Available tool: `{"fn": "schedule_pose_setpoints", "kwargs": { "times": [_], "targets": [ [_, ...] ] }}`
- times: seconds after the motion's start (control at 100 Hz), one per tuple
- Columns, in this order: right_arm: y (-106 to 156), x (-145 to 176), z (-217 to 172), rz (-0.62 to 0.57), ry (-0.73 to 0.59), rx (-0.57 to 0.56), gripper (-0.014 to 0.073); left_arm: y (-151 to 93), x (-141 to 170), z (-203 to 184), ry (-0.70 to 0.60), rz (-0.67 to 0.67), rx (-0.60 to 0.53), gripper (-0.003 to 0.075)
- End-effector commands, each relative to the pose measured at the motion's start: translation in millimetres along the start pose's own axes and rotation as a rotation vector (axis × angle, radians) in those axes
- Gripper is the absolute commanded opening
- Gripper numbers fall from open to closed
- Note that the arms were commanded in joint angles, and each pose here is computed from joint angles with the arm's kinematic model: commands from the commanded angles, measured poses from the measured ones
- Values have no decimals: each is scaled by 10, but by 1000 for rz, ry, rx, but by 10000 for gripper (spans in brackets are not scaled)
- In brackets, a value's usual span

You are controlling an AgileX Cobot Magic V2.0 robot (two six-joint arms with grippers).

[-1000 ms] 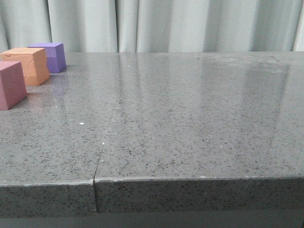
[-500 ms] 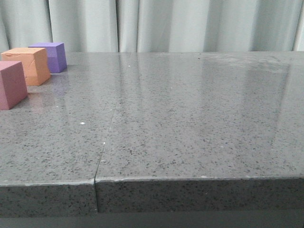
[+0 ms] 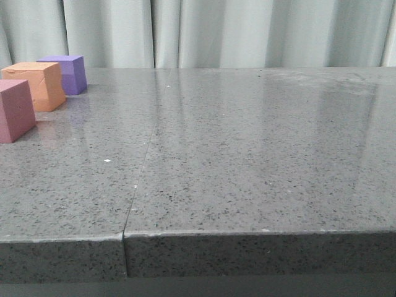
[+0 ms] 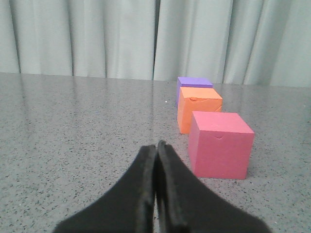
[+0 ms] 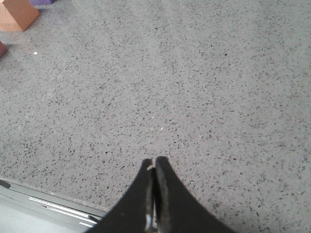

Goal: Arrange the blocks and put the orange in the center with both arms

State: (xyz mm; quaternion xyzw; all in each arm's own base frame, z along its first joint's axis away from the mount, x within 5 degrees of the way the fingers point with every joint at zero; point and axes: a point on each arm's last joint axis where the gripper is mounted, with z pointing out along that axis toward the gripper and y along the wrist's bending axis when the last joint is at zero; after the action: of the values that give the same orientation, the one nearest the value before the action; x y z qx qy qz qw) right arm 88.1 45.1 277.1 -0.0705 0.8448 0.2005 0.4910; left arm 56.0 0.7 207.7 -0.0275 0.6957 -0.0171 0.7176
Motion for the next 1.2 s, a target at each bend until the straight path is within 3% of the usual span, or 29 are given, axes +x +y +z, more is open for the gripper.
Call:
{"fn": "schedule_pose_setpoints", "kwargs": {
  "times": [0.0, 0.33, 0.52, 0.74, 0.96, 1.19],
  "targets": [
    [38, -139, -37, -22, -93, -23, -67, 10, 48, -11, -69, -17, -5, -20],
    [-30, -57, 8, -46, -131, 8, -67, 10, 48, -11, -69, -17, -5, -20],
    [-179, 96, -14, -30, -335, 60, -67, 10, 48, -11, -69, -17, -5, -20],
    [-351, 317, -110, -118, -537, 212, -67, 10, 48, -11, -69, -17, -5, -20],
    [-468, 520, -132, -122, -574, 345, -67, 10, 48, -11, -69, -17, -5, -20],
    [-491, 685, -135, -124, -609, 353, -67, 10, 48, -11, -69, -17, -5, -20]
  ]
}}
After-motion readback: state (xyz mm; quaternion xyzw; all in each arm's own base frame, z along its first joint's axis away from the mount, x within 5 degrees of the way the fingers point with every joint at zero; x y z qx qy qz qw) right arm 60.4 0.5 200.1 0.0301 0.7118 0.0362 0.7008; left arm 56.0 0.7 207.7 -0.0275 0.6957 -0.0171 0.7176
